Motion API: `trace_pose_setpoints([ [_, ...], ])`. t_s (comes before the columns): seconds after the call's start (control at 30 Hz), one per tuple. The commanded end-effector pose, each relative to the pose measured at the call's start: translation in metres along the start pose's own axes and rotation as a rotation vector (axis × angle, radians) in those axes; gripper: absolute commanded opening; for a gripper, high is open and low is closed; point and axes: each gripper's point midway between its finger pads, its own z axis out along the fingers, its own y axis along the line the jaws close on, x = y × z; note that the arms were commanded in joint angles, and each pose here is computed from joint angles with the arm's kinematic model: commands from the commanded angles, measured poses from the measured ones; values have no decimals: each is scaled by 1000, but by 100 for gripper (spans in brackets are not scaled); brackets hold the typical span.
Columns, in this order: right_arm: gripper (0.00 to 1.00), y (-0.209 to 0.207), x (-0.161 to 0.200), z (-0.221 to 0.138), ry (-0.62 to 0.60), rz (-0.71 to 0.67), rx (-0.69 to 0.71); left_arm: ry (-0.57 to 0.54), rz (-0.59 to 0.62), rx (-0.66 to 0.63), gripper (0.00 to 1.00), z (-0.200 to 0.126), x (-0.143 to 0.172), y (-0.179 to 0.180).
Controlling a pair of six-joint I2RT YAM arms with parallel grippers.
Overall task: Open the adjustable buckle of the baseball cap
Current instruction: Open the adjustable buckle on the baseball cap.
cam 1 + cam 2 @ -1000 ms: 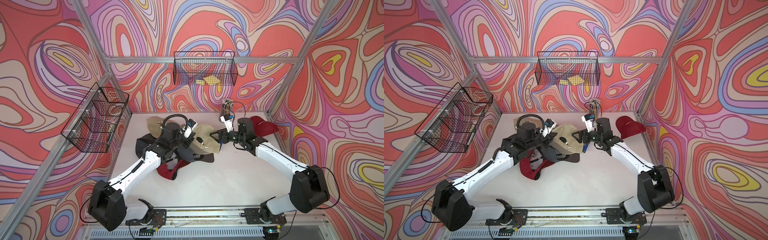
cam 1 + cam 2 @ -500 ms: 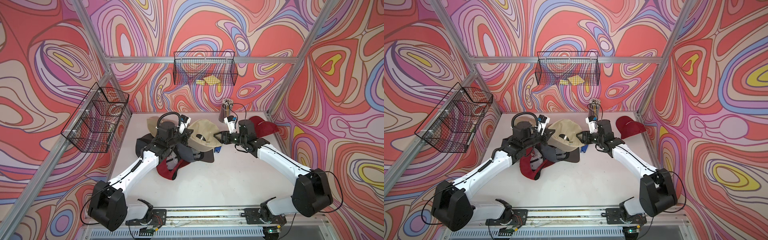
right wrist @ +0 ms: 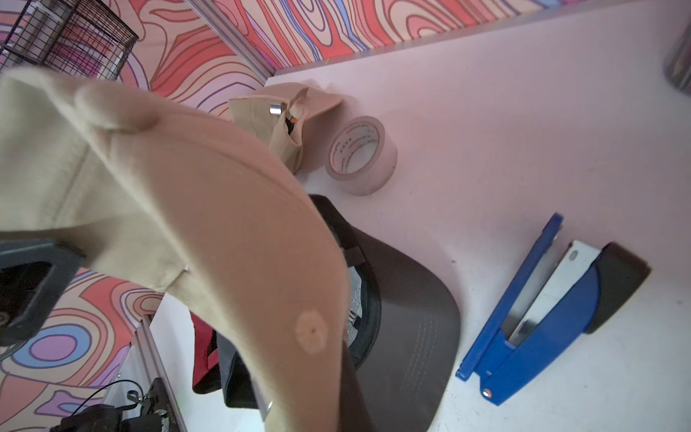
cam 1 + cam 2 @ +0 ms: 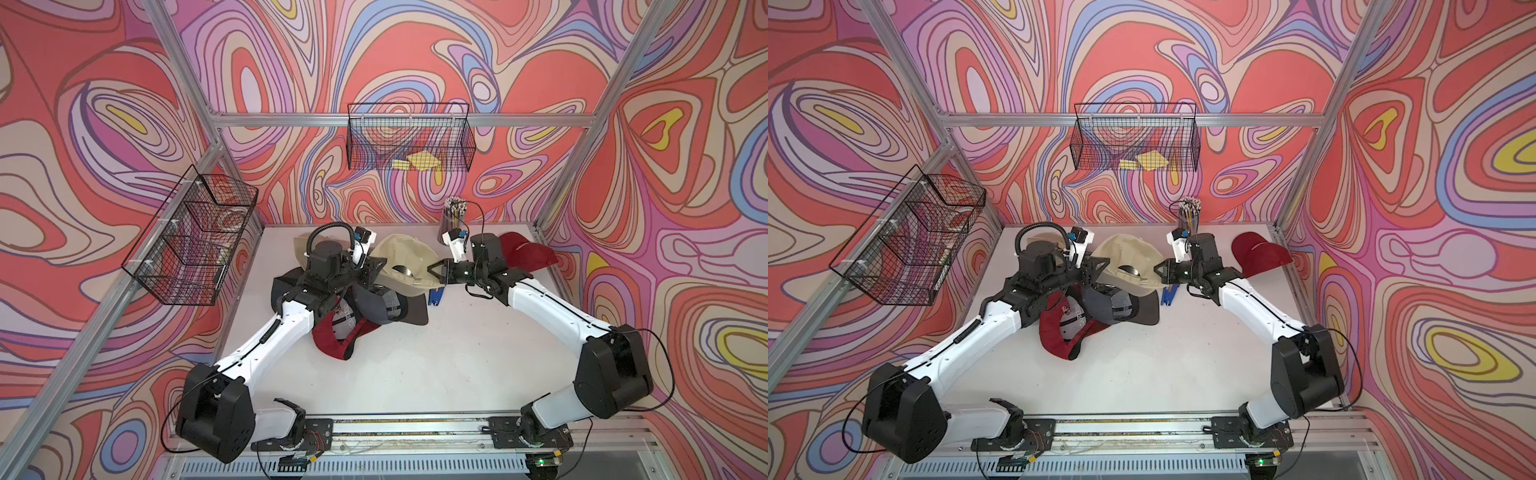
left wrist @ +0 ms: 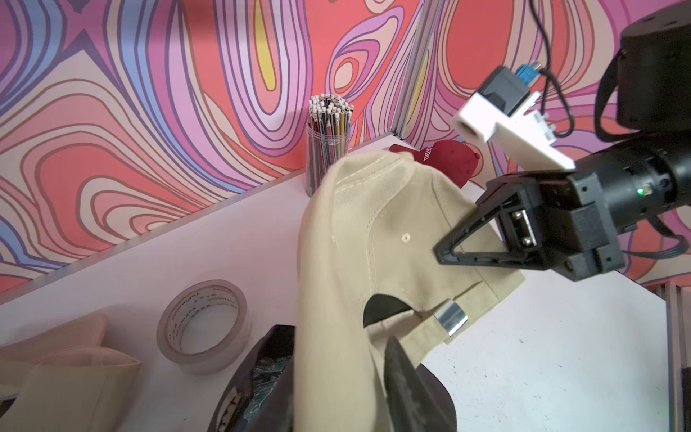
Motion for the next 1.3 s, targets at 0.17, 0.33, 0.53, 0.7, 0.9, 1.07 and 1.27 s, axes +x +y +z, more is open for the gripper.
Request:
trace_pose_setpoints([
  [0.17, 0, -29, -22, 6, 16, -137, 196, -24, 170, 80, 58, -7, -17, -5],
  [0.33, 0, -37, -25, 7, 38, -247, 246, -9, 237, 118, 65, -6, -12, -11],
  [0.53, 0, -23, -18, 7, 95, -355, 175, 0, 265, 141, 65, -4, -9, -13],
  [0.7, 0, -14, -16, 3, 118, -441, 157, -23, 263, 172, 65, -5, -12, -19],
  [0.9, 0, 4, -10, 2, 127, -553, 127, -36, 318, 245, 61, -13, -16, -35],
  [1.07, 0, 20, -2, 3, 129, -638, 93, -16, 371, 280, 65, -13, -9, -45],
  [1.27, 0, 41, 7, 4, 145, -713, 48, 39, 452, 321, 66, -9, 6, -56],
])
